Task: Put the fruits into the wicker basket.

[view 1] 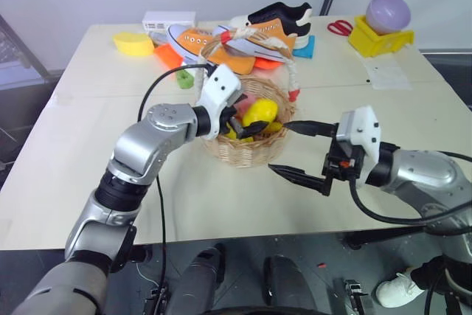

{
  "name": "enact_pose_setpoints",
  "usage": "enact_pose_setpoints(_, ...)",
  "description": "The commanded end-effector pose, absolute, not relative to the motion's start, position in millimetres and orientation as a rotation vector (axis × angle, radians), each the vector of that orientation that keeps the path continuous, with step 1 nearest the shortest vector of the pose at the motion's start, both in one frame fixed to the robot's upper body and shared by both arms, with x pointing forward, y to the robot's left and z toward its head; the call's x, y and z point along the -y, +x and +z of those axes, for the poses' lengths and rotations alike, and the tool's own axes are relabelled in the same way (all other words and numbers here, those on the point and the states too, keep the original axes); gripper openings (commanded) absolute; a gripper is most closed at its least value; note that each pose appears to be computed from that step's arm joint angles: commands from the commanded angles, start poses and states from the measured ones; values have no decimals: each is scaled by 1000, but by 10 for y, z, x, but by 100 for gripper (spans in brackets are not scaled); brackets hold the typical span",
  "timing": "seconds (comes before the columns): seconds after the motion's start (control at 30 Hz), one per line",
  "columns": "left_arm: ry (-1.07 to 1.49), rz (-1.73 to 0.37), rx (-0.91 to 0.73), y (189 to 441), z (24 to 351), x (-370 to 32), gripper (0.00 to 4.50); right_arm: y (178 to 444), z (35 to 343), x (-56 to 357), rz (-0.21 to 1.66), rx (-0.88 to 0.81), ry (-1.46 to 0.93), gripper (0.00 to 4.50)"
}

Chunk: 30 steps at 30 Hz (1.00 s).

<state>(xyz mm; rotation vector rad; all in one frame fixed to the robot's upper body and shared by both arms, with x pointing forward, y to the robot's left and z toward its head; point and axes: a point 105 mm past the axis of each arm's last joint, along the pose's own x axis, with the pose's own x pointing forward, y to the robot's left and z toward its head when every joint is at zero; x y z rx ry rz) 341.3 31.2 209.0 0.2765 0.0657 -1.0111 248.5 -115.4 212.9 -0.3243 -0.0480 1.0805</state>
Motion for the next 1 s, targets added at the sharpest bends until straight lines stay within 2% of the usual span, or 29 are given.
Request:
enact_pose_setpoints(0.03,236,-1068,94,3304,2459,-374,449,2568,2248,1229,981,110,-354,450)
enact_pose_setpoints(0.17,154,-1147,178,3111,2547,-640,449,2826,2220,1404,815,119,-294,450)
enact_pose_setpoints(0.3,42,-1134,172,2978,2381,-1086,449,3143,2193,1585,643,140,-202,450)
enact_pose_setpoints(0.47,31,-1114,185,2838,2316,-1201,449,3395,2223,1530,619,192,-97,450)
enact_pose_setpoints(0.6,31,-1100,181,2830,2285,-1170,449,3503,2239,1440,643,218,-71,450)
enact_pose_setpoints(0.7,35,-1102,174,2826,2252,-1123,450,3593,2257,1435,628,220,-34,366)
enact_pose_setpoints(0.83,34,-1106,166,2829,2222,-1078,450,3574,2297,1439,632,240,-34,175)
enact_pose_setpoints(0.93,31,-1115,161,2835,2195,-1031,450,3522,2322,1505,606,257,-58,15)
enact_pose_setpoints(1.0,29,-1122,159,2838,2184,-1001,450,3471,2374,1617,571,283,-73,15)
